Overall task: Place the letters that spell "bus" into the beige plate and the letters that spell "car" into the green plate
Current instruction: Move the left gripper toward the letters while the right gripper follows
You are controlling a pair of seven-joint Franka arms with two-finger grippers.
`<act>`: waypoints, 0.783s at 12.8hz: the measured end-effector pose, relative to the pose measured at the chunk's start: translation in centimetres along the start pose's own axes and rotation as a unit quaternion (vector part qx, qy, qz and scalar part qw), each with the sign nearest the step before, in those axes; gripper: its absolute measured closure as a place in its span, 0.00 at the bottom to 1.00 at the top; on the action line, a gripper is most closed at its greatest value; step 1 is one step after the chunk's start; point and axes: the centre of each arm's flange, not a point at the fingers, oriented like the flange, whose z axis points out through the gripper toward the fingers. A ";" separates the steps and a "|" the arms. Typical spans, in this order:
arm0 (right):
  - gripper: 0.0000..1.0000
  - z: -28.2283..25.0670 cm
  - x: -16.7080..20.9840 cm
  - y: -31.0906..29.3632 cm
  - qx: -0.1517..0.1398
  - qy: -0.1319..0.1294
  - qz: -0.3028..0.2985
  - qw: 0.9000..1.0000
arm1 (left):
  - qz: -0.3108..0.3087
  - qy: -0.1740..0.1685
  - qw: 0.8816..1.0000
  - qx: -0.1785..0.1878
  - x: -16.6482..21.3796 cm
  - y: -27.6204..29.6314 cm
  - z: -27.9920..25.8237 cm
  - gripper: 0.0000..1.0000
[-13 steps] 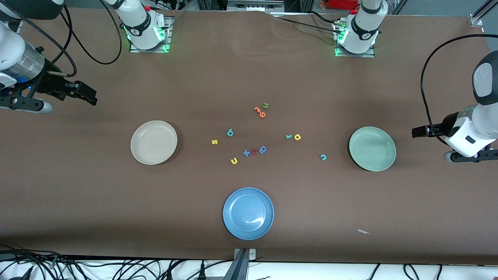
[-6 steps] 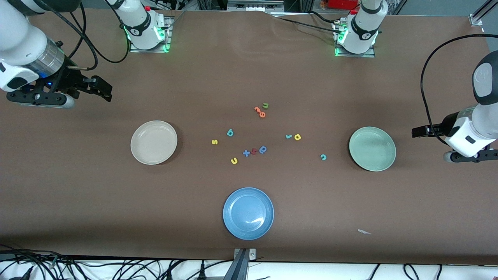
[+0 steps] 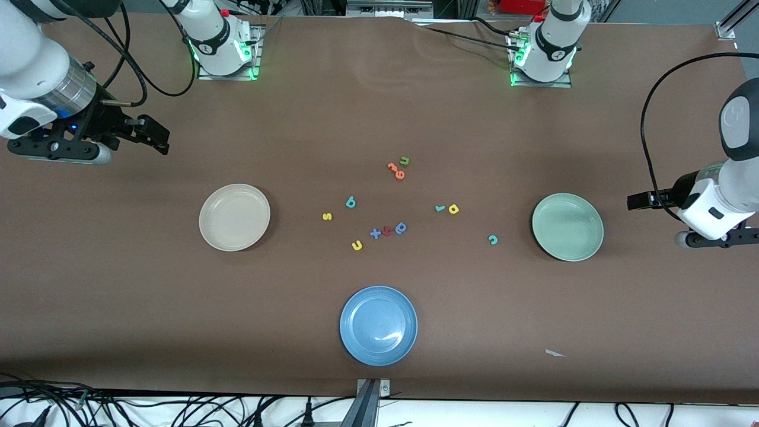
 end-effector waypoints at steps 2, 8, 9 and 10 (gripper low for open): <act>0.00 0.0 -0.1 -0.6 0.000 0.000 -0.005 1.000 | 0.001 -0.002 1.000 0.000 0.1 0.2 0.3 0.00; 0.00 0.0 -0.5 -1.9 0.000 -0.001 -0.017 1.000 | 0.009 -0.011 1.000 0.005 0.4 3.6 1.4 0.00; 0.00 0.2 -0.5 -1.9 -0.001 -0.003 -0.017 1.000 | 0.005 -0.015 1.000 0.004 0.5 5.1 1.8 0.00; 0.00 0.6 -0.5 -2.2 -0.001 -0.008 -0.019 1.000 | -0.003 -0.020 1.000 -0.009 0.5 6.9 2.2 0.00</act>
